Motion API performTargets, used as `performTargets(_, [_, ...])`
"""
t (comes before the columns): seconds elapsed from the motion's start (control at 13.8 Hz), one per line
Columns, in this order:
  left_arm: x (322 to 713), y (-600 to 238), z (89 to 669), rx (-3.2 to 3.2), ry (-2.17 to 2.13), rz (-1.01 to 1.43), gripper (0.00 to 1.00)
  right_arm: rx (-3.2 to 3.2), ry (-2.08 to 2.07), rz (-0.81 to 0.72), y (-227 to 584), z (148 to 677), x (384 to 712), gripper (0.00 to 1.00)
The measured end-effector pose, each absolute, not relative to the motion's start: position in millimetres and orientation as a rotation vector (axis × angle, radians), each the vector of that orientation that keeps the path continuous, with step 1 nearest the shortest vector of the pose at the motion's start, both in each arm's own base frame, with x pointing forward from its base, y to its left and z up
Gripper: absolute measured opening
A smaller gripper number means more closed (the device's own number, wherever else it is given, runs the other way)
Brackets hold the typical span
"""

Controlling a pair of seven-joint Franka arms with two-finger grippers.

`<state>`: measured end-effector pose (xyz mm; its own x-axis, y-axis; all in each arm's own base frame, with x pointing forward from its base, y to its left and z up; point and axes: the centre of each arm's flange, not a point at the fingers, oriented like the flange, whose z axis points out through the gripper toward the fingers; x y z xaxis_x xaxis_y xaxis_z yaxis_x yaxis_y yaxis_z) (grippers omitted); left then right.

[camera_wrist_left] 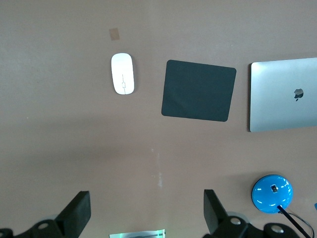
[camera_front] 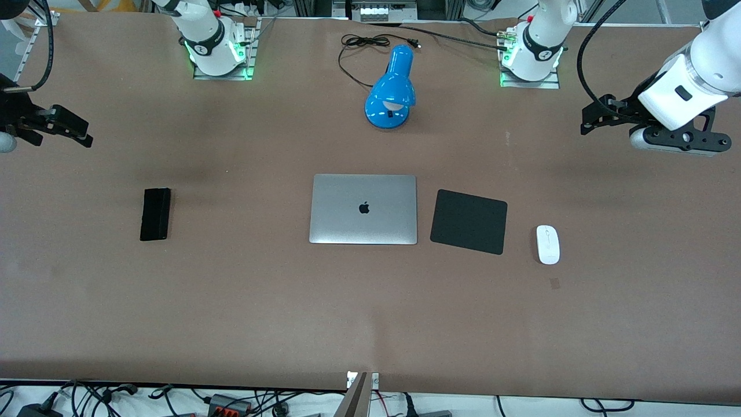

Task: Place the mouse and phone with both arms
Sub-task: 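Reach the right gripper to the black phone while the left gripper reaches the mouse, then grasp the black phone with the right gripper while the left gripper grasps the mouse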

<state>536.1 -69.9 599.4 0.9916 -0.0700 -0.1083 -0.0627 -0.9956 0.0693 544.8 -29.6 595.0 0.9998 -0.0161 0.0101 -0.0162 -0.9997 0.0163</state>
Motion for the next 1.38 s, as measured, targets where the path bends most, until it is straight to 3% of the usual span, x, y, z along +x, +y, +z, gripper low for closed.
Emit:
performTargets(0.43, [536,-70,599,3.069,-0.102,-0.170,1.00,3.126,-0.026,0.000,-30,591,546,1.00])
performTargets(0.72, [549,-60,580,3.056,-0.078,-0.224,1.00,3.124,-0.048,-0.122,-38,548,560,1.00])
performTargets(1.01, [593,-39,505,2.992,-0.048,-0.401,1.00,3.104,-0.064,-0.240,-51,475,588,1.00])
performTargets(1.38, [661,-7,348,2.991,-0.008,-0.471,1.00,3.075,-0.053,-0.322,-62,346,625,1.00])
